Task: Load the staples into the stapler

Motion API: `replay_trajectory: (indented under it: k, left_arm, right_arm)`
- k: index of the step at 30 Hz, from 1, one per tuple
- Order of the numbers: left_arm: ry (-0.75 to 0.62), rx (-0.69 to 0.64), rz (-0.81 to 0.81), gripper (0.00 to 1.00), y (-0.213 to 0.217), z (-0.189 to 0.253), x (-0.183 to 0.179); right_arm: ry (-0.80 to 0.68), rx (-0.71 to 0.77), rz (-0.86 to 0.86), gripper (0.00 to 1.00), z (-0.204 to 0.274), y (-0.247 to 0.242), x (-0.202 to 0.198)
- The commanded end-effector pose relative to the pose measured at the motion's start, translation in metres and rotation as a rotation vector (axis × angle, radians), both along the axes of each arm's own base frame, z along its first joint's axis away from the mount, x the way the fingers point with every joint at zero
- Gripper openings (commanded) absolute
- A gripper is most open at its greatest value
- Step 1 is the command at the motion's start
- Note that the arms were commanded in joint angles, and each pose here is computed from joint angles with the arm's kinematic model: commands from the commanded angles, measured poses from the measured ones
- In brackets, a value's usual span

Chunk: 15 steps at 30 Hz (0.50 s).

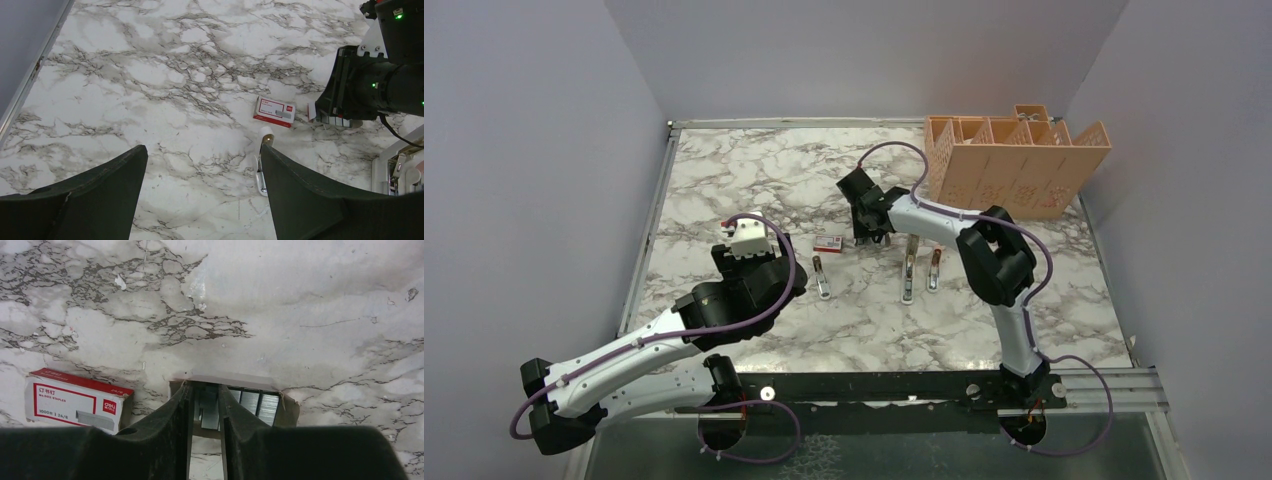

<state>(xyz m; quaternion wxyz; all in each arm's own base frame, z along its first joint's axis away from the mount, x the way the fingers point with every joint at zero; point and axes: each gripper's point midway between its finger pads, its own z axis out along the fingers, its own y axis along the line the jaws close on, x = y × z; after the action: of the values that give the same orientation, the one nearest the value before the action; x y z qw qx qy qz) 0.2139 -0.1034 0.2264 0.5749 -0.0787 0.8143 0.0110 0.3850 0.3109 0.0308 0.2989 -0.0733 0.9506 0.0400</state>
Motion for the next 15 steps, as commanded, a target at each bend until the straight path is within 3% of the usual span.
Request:
replay_trajectory:
  k: [1, 5, 15]
  left_arm:
    - [-0.010, 0.008, -0.002, 0.84, 0.000, 0.002, 0.000]
    - [-0.010, 0.008, -0.002, 0.84, 0.000, 0.002, 0.000]
    - [-0.010, 0.006, -0.003, 0.84, 0.001, 0.002, 0.000]
  right_arm:
    - [0.102, -0.046, 0.013, 0.26, -0.028, -0.006, -0.013]
    - [0.100, -0.040, 0.016, 0.21, -0.026, -0.006, -0.013]
    - [-0.018, 0.052, 0.001, 0.21, 0.023, 0.000, -0.003]
